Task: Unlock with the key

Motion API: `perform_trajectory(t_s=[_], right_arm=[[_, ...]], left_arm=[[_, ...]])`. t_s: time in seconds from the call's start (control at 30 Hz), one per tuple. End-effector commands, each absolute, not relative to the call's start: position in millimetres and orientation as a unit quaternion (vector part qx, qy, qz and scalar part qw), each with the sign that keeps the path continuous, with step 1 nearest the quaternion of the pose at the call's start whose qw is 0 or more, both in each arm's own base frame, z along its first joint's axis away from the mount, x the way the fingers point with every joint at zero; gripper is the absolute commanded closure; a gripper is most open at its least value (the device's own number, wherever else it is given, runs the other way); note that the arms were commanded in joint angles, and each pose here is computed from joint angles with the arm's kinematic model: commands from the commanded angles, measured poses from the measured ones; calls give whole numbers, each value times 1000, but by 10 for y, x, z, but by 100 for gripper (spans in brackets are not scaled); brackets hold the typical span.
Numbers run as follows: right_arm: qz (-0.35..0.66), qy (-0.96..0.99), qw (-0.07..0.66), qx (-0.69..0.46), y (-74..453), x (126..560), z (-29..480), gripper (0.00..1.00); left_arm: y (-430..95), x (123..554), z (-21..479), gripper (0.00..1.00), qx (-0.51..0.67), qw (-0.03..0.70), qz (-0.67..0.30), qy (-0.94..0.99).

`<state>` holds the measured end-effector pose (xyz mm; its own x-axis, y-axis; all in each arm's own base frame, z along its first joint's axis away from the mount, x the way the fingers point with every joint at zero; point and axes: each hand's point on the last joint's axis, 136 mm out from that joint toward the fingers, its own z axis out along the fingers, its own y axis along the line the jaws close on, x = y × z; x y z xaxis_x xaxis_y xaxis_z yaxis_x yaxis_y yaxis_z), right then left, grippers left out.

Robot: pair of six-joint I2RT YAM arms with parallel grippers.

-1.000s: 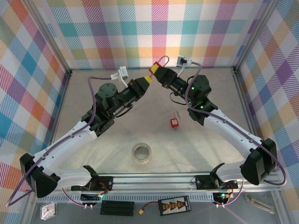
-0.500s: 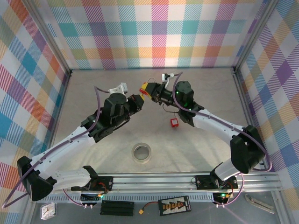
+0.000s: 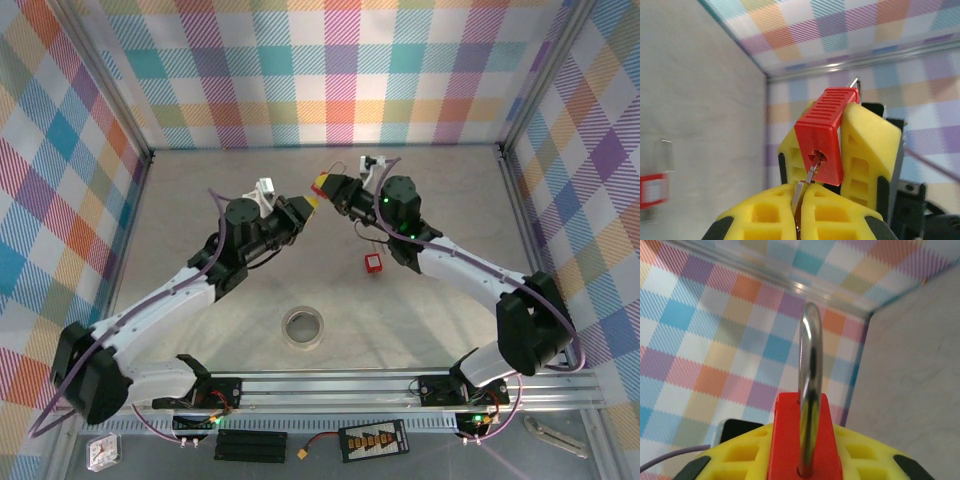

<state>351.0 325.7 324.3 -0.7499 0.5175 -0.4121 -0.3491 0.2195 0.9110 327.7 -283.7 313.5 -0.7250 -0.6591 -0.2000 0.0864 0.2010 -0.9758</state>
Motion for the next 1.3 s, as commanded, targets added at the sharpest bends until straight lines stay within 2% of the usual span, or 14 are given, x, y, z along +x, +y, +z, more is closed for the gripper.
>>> perform_trajectory(t_s=[0.0, 0.3, 0.43, 0.73, 1.13, 1.27], right_arm=[[679, 681, 126, -246, 3968, 1801, 3009, 100], [701, 673, 93, -217, 3942, 1795, 2879, 100], [701, 677, 95, -201, 3878, 1890, 2963, 100], [673, 710, 62, -197, 3799, 1908, 2938, 100], [671, 715, 34, -195, 3801, 1886, 2849, 100], [665, 721, 13, -194, 3799, 1859, 2763, 100]], left_arm=[[-3043, 2867, 4658, 100, -67, 286, -828, 478], [-2955, 2799, 4924, 100, -43, 278, -860, 426], [-2946, 2871, 4654, 100, -64, 272, -849, 448], [-2771, 2880, 4011, 80, -113, 251, -824, 494], [-2432, 2751, 3529, 59, -158, 256, -767, 567], [-2317, 2713, 3601, 54, -159, 267, -773, 553]])
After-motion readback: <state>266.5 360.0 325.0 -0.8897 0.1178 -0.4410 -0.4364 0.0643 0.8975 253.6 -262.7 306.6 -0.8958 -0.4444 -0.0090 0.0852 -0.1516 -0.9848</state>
